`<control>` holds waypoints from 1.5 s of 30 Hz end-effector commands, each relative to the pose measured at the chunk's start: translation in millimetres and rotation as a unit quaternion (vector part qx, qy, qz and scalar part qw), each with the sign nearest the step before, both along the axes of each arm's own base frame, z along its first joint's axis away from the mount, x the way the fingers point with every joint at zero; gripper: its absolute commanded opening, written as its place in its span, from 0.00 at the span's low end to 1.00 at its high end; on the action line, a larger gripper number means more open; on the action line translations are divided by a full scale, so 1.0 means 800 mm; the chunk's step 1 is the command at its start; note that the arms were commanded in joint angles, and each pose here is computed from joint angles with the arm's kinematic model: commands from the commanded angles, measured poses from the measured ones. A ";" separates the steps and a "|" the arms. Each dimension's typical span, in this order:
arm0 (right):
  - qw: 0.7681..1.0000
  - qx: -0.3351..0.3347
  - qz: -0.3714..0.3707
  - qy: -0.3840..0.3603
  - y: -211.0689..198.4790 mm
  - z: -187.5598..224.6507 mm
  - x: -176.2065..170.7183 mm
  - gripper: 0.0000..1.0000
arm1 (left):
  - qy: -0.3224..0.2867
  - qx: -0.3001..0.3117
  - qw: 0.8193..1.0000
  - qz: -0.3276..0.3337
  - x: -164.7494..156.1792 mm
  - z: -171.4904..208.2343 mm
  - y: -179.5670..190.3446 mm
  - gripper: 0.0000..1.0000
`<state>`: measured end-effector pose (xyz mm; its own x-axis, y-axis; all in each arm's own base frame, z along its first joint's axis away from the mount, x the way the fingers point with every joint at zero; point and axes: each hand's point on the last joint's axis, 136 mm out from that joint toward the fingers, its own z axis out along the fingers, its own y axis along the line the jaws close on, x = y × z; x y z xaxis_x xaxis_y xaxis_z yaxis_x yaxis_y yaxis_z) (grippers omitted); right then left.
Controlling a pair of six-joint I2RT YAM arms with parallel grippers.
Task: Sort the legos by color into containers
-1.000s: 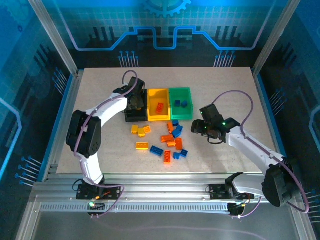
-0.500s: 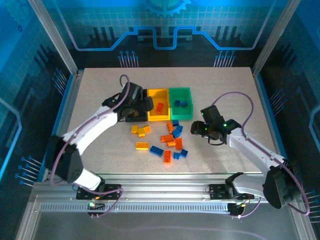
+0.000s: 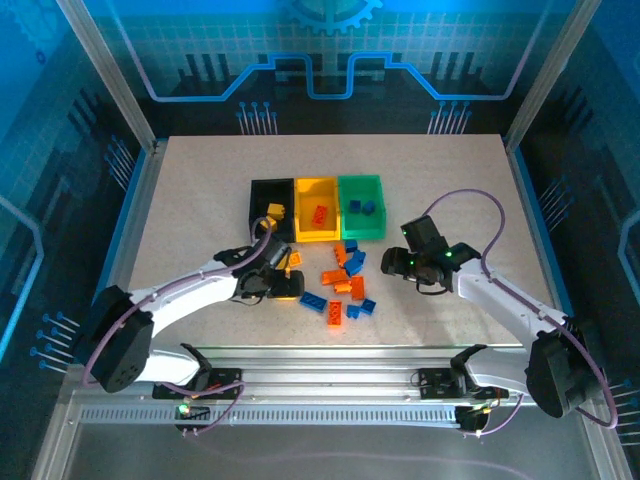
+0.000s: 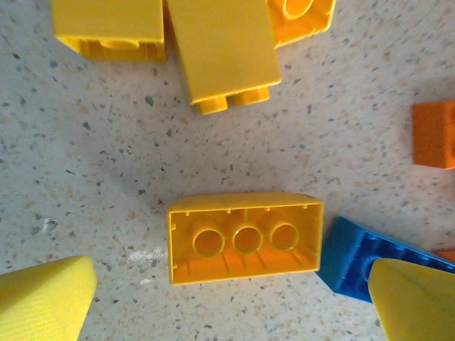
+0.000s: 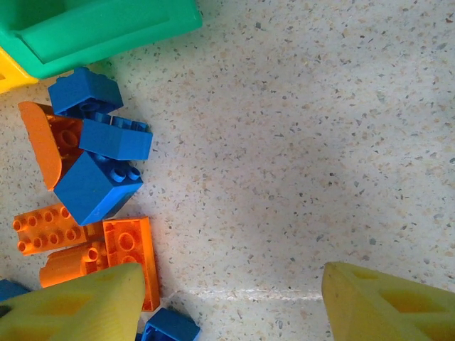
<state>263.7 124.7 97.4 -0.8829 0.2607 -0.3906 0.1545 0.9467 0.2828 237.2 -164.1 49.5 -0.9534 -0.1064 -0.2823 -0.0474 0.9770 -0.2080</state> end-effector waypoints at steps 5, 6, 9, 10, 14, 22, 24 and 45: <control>1.000 0.002 -0.013 -0.001 -0.006 0.002 -0.001 0.68 | -0.002 -0.005 1.000 -0.016 0.015 -0.015 -0.019 0.99; 1.000 0.001 -0.014 0.000 -0.007 0.001 -0.002 0.68 | -0.001 -0.002 1.000 -0.020 0.015 -0.018 -0.021 0.99; 1.000 -0.002 -0.015 0.001 -0.009 -0.001 -0.003 0.68 | 0.000 0.009 1.000 -0.027 0.015 -0.024 -0.023 0.99; 1.000 -0.002 -0.015 0.002 -0.009 -0.001 -0.003 0.68 | 0.001 0.015 0.999 -0.029 0.015 -0.026 -0.023 0.97; 1.000 0.001 -0.015 0.001 -0.007 -0.002 -0.002 0.68 | 0.007 0.043 0.999 -0.024 0.014 -0.037 -0.013 0.89; 1.000 -0.001 -0.016 0.002 -0.008 -0.003 -0.003 0.68 | 0.010 0.057 0.998 -0.019 0.011 -0.043 -0.005 0.64; 1.000 -0.001 -0.016 0.002 -0.009 -0.002 -0.003 0.68 | 0.006 0.052 0.998 -0.017 0.011 -0.040 -0.005 0.59; 1.000 0.004 -0.017 0.005 -0.005 -0.005 0.001 0.68 | -0.147 0.012 0.983 0.109 0.198 0.133 0.054 0.53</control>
<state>262.0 123.8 94.2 -0.8833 0.2698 -0.3834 0.1657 0.9447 0.2830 369.8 -129.4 167.6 -0.7751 -0.3155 -0.5474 -0.1844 0.9416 -0.2817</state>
